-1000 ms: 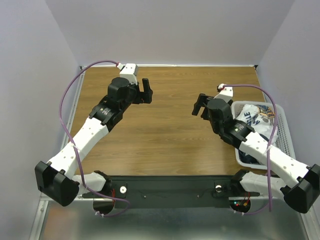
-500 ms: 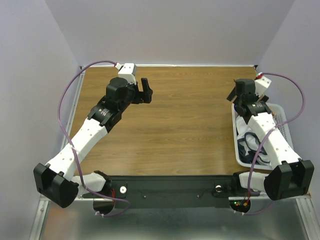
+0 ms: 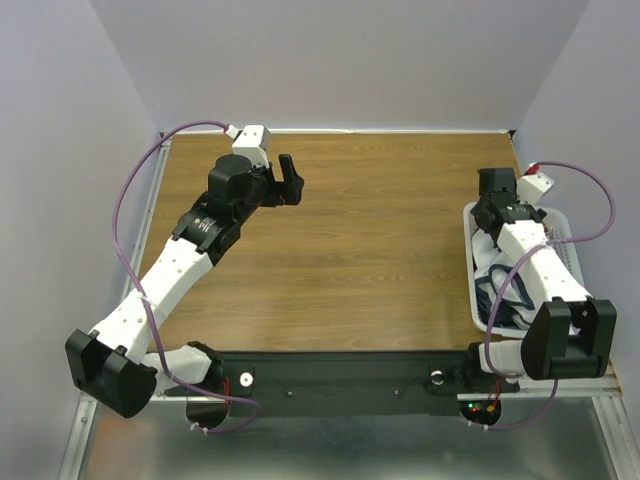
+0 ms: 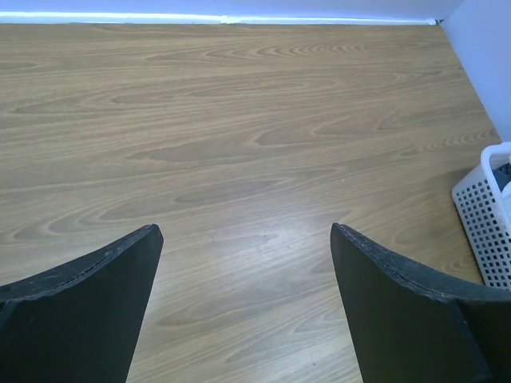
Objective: Fold and stack the tank tops
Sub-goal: Grab the tank top from the pile, then move the tank top to the center of the board, then flatten the tank top out
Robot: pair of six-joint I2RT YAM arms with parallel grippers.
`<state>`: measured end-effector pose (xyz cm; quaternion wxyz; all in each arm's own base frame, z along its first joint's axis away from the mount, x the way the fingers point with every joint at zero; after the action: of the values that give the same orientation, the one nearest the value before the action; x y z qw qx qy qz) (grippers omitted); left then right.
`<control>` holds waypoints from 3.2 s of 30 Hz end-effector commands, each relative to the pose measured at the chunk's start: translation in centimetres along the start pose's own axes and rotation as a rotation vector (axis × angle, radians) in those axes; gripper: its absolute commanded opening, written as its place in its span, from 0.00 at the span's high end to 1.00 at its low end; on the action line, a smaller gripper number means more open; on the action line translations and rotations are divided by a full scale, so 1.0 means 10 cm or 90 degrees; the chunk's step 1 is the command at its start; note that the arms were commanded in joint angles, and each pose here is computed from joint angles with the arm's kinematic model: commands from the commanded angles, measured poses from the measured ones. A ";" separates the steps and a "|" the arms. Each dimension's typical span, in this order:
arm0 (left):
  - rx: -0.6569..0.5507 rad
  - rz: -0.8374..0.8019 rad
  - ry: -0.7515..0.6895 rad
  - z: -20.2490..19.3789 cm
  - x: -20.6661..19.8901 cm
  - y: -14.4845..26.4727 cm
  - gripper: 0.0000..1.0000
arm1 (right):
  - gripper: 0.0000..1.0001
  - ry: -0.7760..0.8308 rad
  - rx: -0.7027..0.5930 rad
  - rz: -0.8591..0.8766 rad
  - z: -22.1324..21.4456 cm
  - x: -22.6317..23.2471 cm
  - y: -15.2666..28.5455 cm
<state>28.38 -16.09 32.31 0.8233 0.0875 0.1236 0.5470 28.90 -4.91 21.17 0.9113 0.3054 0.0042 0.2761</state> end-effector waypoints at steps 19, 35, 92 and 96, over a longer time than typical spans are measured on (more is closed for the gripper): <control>-0.037 -0.012 0.011 0.10 -0.01 0.06 0.01 | 1.00 -0.083 -0.075 0.143 0.75 0.21 0.53; -0.068 0.036 0.025 0.22 0.19 0.15 0.02 | 1.00 -0.085 -0.035 0.729 1.78 1.58 2.37; 0.177 0.310 0.417 -1.27 1.49 -0.81 0.18 | 0.53 0.187 0.348 0.546 -2.25 3.21 0.35; 0.205 0.351 0.443 -1.42 1.67 -0.89 0.18 | 0.56 0.187 0.361 0.557 -2.28 3.23 0.37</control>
<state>37.02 -5.35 14.67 0.5585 0.0635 0.4391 0.7009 49.40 25.72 9.41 0.5828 0.4803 0.0977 0.6482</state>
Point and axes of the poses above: each gripper's point midway between its finger pads, its own y axis back along the fingers, its own x axis along the line the jaws close on, z = x × y, the point moved 7 cm from there along y, back along the fingers, and after that the axes turned 11 degrees about -y, right-handed, at the moved point
